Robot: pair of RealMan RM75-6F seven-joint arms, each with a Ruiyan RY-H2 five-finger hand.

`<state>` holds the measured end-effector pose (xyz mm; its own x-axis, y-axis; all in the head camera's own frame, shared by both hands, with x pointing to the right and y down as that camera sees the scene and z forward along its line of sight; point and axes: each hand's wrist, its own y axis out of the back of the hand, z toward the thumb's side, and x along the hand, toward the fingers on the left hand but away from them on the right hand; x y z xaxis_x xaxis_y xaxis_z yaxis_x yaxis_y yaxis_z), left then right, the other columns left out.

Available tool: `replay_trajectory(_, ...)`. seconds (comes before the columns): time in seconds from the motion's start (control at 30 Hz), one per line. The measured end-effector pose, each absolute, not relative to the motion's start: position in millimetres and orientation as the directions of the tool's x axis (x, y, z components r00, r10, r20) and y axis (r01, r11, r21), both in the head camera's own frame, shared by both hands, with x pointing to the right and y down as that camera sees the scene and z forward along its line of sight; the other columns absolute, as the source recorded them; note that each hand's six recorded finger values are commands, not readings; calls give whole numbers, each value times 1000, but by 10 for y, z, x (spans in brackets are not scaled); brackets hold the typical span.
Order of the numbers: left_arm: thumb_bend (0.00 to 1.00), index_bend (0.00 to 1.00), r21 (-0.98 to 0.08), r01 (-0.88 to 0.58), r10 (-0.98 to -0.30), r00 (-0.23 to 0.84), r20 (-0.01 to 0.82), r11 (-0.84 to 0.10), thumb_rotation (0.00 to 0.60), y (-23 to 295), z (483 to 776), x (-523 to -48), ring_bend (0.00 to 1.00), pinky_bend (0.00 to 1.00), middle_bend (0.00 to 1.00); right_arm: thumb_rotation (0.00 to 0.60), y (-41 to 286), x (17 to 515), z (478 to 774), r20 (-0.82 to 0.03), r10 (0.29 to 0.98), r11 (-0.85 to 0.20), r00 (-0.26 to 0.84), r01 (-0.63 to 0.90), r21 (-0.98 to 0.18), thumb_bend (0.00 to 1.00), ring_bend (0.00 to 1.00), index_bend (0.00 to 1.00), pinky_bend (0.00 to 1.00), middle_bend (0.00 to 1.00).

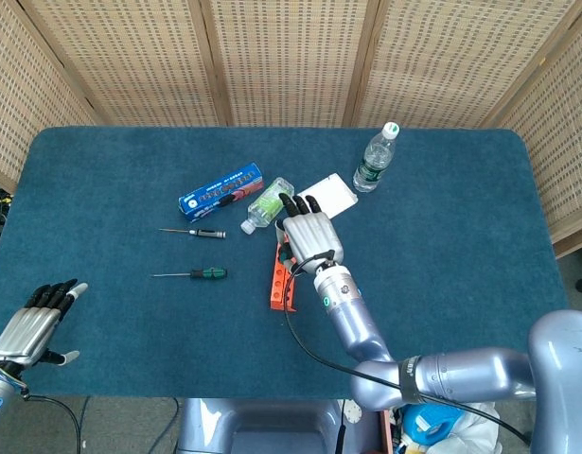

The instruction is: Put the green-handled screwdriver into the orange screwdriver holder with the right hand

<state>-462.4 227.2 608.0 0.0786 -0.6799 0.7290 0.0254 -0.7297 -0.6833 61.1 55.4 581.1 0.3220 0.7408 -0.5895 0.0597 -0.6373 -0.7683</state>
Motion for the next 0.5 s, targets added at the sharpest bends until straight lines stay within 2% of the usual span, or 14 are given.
replay_trajectory(0.17, 56, 34, -680, 28, -677, 80, 732, -732, 600, 2281, 6088, -4618, 0, 0, 0, 600, 563, 605, 5833, -590, 739, -640, 326, 62, -766, 264, 0, 592, 0, 11)
replay_trajectory(0.5, 56, 34, -681, 29, -677, 83, 732, -732, 600, 2283, 6090, -4613, 0, 0, 0, 600, 595, 627, 5916, -617, 718, -665, 323, 58, -744, 260, 0, 437, 0, 0)
